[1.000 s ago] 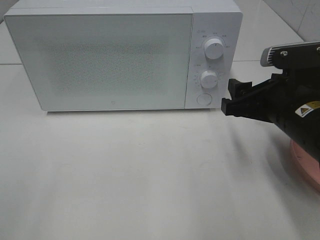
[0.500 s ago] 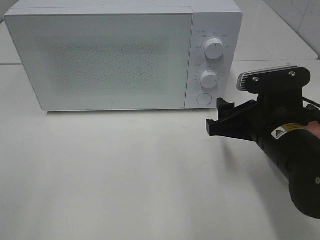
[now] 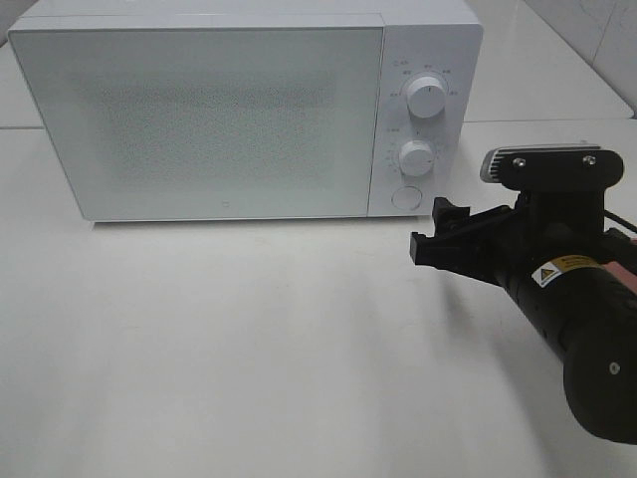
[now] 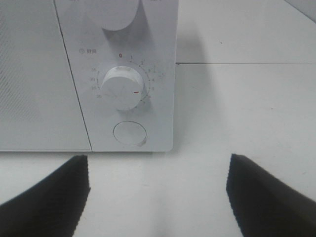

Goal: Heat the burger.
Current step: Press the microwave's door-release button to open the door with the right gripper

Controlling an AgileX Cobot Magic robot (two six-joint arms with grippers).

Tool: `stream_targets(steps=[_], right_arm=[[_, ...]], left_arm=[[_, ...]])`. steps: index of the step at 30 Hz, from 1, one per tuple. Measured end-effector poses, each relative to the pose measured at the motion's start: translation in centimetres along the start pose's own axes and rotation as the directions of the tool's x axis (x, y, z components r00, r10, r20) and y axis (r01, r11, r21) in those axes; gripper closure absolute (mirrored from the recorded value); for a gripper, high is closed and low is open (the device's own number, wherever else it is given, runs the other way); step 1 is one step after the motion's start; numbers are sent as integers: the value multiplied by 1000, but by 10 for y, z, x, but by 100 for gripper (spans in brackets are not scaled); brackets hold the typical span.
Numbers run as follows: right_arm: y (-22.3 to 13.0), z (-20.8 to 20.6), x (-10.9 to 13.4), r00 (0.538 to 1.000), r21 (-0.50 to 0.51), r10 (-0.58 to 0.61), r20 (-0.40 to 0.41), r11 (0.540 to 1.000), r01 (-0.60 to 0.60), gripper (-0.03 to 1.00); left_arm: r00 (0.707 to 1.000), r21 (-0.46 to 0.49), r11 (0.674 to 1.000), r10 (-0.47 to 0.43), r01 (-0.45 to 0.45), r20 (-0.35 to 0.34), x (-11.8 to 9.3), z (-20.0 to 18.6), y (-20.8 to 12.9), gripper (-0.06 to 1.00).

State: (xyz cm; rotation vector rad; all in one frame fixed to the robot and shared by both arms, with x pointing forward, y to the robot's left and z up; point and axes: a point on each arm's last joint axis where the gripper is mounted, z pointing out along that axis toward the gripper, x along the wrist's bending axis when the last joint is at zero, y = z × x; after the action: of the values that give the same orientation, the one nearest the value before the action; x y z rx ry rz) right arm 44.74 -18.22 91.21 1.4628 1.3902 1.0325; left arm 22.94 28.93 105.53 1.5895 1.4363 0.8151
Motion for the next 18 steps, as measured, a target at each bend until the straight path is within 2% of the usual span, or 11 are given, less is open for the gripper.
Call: stream_targets(steps=[2, 3, 5, 6, 7, 9, 11, 12, 14, 17, 18], right_arm=[[0, 0, 0, 992, -2, 123, 0, 992, -123, 22], [0, 0, 0, 992, -2, 123, 0, 992, -123, 22], [0, 0, 0, 958, -2, 288, 0, 958, -288, 24], [0, 0, 0, 958, -2, 288, 0, 958, -288, 24], [0, 0, 0, 919, -2, 393, 0, 919, -393, 26], [0, 0, 0, 898, -2, 439, 0, 898, -439, 27], [0, 0, 0, 794, -2, 608, -1, 794, -608, 32], [0, 0, 0, 794, -2, 608, -1, 794, -608, 32], [-1, 0, 0, 622, 9, 783, 7, 622, -783, 41], [-2, 0, 0, 583, 14, 812, 12, 583, -812, 44], [-4, 0, 1, 482, 28, 876, 31, 481, -876, 50]], left_arm=[[1000, 0, 1000, 0, 0, 0, 0, 0, 0, -4], [1000, 0, 1000, 0, 0, 0, 0, 0, 0, -4], [1000, 0, 1000, 0, 0, 0, 0, 0, 0, -4], [1000, 0, 1000, 0, 0, 0, 0, 0, 0, -4], [1000, 0, 1000, 0, 0, 0, 0, 0, 0, -4], [1000, 0, 1000, 0, 0, 0, 0, 0, 0, -4], [1000, 0, 1000, 0, 0, 0, 0, 0, 0, -4], [1000, 0, 1000, 0, 0, 0, 0, 0, 0, -4], [1000, 0, 1000, 0, 0, 0, 0, 0, 0, -4], [1000, 0, 1000, 0, 0, 0, 0, 0, 0, -4], [1000, 0, 1000, 0, 0, 0, 0, 0, 0, -4]])
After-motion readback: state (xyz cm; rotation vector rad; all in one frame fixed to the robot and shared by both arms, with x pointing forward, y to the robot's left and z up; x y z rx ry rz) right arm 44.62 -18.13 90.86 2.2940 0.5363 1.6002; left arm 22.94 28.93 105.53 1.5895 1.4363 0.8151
